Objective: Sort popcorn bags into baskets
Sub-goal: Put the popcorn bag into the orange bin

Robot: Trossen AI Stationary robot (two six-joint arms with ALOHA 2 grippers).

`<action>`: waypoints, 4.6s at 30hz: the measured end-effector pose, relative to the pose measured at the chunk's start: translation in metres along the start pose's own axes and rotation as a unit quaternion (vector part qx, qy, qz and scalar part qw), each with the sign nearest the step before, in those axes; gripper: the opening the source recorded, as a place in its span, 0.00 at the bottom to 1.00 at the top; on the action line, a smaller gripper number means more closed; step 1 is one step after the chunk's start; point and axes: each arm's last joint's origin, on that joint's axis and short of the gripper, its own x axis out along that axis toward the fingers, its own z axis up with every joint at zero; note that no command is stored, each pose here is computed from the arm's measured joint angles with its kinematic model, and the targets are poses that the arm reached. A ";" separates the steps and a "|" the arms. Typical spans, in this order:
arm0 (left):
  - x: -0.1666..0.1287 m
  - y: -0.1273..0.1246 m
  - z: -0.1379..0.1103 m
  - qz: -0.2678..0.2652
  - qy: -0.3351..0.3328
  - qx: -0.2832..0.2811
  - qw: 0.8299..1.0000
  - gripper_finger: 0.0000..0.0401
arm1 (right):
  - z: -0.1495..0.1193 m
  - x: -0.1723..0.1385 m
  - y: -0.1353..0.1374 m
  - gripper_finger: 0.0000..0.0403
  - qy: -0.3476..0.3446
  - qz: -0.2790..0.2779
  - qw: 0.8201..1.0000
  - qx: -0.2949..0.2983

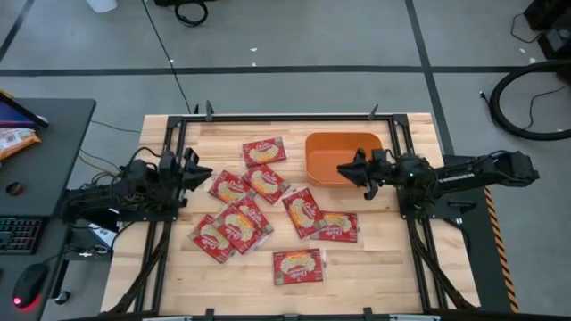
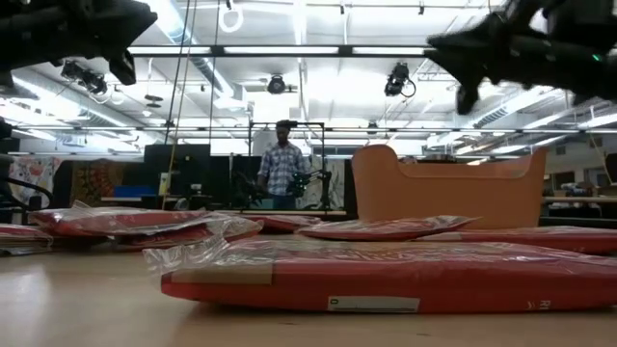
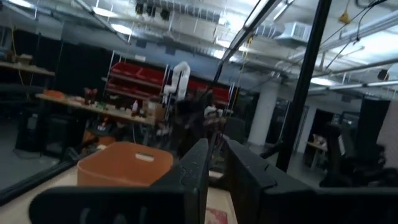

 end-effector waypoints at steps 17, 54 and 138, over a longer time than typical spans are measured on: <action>0.044 -0.006 0.004 0.002 0.113 0.067 0.991 0.27 | 0.021 0.093 0.036 0.19 0.380 -0.115 0.902 -0.172; 0.101 -0.019 -0.022 0.028 0.176 0.075 0.981 0.50 | -0.150 0.152 0.138 0.56 0.569 -0.131 0.734 -0.346; 0.074 0.012 0.003 0.090 -0.008 0.195 0.977 0.50 | 0.083 0.150 0.051 0.01 0.408 -0.021 0.813 -0.415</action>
